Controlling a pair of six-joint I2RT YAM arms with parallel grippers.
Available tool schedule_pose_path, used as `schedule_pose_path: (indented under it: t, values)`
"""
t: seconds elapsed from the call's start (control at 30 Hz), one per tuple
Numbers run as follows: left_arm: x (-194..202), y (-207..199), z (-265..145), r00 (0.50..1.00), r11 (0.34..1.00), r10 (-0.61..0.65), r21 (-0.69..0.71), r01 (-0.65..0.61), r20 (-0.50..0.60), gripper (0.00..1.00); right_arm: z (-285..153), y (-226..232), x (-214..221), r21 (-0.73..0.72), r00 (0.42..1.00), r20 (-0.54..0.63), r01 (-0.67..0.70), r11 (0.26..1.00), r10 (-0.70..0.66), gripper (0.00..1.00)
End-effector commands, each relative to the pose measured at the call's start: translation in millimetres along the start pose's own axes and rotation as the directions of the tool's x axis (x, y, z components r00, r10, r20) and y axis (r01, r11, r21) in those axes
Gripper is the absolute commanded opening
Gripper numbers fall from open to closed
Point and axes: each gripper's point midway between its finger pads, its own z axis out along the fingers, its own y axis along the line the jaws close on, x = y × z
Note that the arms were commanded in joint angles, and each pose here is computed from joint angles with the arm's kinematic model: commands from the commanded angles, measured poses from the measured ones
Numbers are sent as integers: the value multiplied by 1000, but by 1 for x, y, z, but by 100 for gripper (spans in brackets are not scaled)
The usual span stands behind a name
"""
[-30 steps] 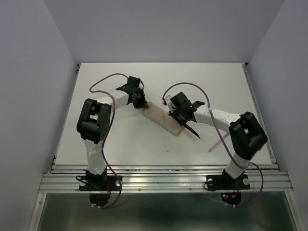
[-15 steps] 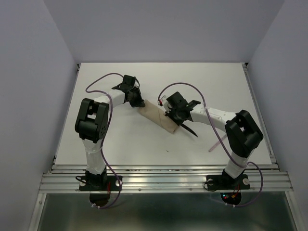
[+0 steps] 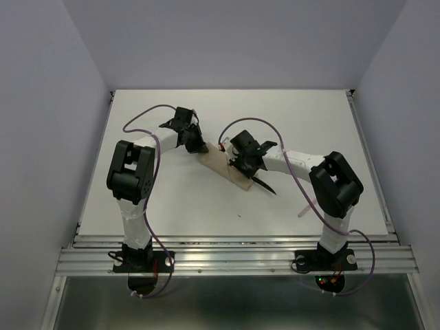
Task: Fold the napkin into a case and place the utensils inside
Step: Insert the knife into the folded napkin.
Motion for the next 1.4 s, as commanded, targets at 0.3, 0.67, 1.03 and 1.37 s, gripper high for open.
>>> schedule_pose_path:
  t: [0.3,0.67,1.03,1.37]
  values:
    - [-40,-14,-49,993,999,14,45,-19,116,0,-4,4,-33,-30,996,89,27,999,-24,1]
    - [-49,25,-13,994,990,0,-137,16,111,0,2,2,-47,-35,993,107,44,998,-40,1]
    - [-29,9,7,999,997,35,-63,-34,16,0,11,-2,-71,-36,990,128,62,997,-57,1]
    - [-20,1,15,998,998,54,-36,-55,-15,0,17,-6,-84,-27,988,131,90,996,-86,1]
